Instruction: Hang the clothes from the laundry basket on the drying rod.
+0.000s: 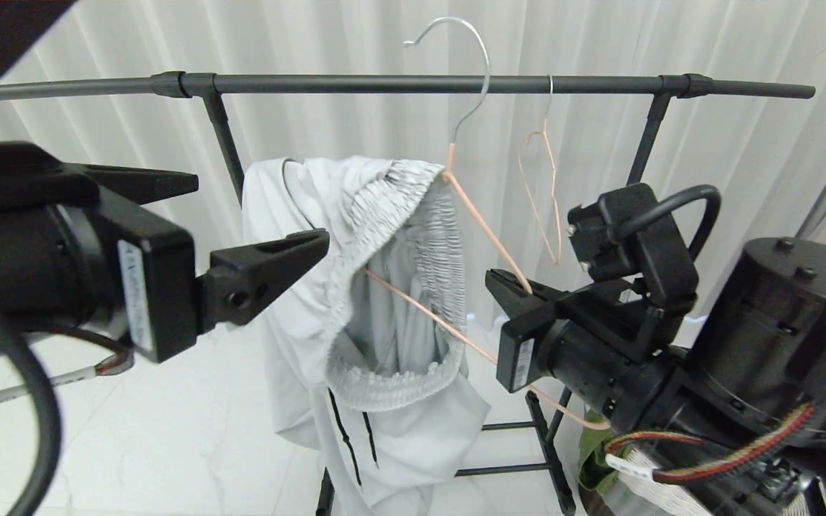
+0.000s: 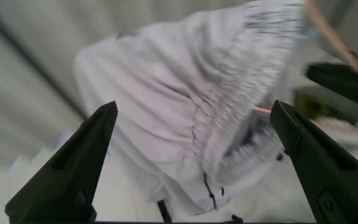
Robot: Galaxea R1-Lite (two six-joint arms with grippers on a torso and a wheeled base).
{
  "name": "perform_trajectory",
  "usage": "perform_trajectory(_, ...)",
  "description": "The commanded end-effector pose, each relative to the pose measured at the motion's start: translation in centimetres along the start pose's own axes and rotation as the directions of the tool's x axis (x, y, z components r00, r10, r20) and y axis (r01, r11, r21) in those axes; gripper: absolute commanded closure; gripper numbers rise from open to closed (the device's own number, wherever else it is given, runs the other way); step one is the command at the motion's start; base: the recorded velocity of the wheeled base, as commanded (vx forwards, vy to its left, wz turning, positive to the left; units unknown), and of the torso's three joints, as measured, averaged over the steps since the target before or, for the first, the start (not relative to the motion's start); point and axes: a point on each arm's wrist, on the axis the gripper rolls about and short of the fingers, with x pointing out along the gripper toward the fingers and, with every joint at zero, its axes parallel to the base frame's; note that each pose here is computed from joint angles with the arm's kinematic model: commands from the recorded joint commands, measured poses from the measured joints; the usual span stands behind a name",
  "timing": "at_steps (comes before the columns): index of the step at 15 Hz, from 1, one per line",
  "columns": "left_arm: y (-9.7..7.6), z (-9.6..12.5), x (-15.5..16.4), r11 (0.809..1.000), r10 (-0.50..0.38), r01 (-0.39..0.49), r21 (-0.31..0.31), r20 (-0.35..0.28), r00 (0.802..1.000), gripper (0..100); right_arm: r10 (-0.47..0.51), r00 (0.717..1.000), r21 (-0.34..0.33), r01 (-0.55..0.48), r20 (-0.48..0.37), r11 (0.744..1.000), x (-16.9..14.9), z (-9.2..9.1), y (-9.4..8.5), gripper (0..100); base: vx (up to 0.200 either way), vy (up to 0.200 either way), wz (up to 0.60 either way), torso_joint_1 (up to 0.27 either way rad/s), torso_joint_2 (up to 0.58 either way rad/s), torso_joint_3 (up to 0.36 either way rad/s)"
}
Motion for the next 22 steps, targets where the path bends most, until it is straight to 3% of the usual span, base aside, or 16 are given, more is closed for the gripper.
perform_trajectory(1,1.8,-0.5,-1.9,0.997,-0.049,0.046,0.064,0.051,0.998,0,0.009,1.0,-0.032,-0.009,0.004,0.999,-2.4,0.3,-1.9,100,0.0,0.0,0.0,0.0,0.0,0.0)
perform_trajectory(3,2.3,-1.0,-1.3,0.988,-0.075,0.07,0.141,0.034,0.997,0,0.02,1.0,-0.054,-0.02,-0.009,0.998,-3.7,0.0,-2.5,100,0.0,0.0,0.0,0.0,0.0,0.0)
perform_trajectory(6,1.9,-1.3,-0.3,0.954,-0.217,0.206,0.216,0.026,0.976,0,0.064,0.998,-0.101,-0.066,-0.024,0.993,-5.7,-0.6,-3.3,100,0.0,0.0,0.0,0.0,0.0,0.0)
perform_trajectory(9,1.0,-1.8,1.7,0.876,-0.395,0.376,0.303,0.0,0.919,0,0.133,0.989,-0.156,-0.141,-0.059,0.978,-7.8,-1.7,-4.0,100,0.0,0.0,0.0,0.0,0.0,0.0)
perform_trajectory(10,0.7,-2.0,2.7,0.838,-0.452,0.432,0.333,-0.018,0.892,0,0.148,0.987,-0.16,-0.157,-0.066,0.975,-8.2,-2.0,-3.9,100,0.0,0.0,0.0,0.0,0.0,0.0)
perform_trajectory(14,-0.5,-3.2,5.2,0.751,-0.558,0.546,0.371,-0.083,0.826,0,0.179,0.98,-0.175,-0.192,-0.091,0.966,-8.7,-2.6,-3.4,100,0.0,0.0,0.0,0.0,0.0,0.0)
perform_trajectory(16,-0.8,-3.8,5.8,0.733,-0.581,0.578,0.358,-0.109,0.806,0,0.18,0.979,-0.187,-0.195,-0.092,0.963,-8.7,-2.6,-3.4,100,0.0,0.0,0.0,0.0,0.0,0.0)
perform_trajectory(22,-0.9,-5.8,6.2,0.712,-0.608,0.625,0.322,-0.165,0.777,0,0.217,0.971,-0.222,-0.234,-0.099,0.946,-8.6,-2.8,-3.3,100,0.0,0.0,0.0,0.0,0.0,0.0)
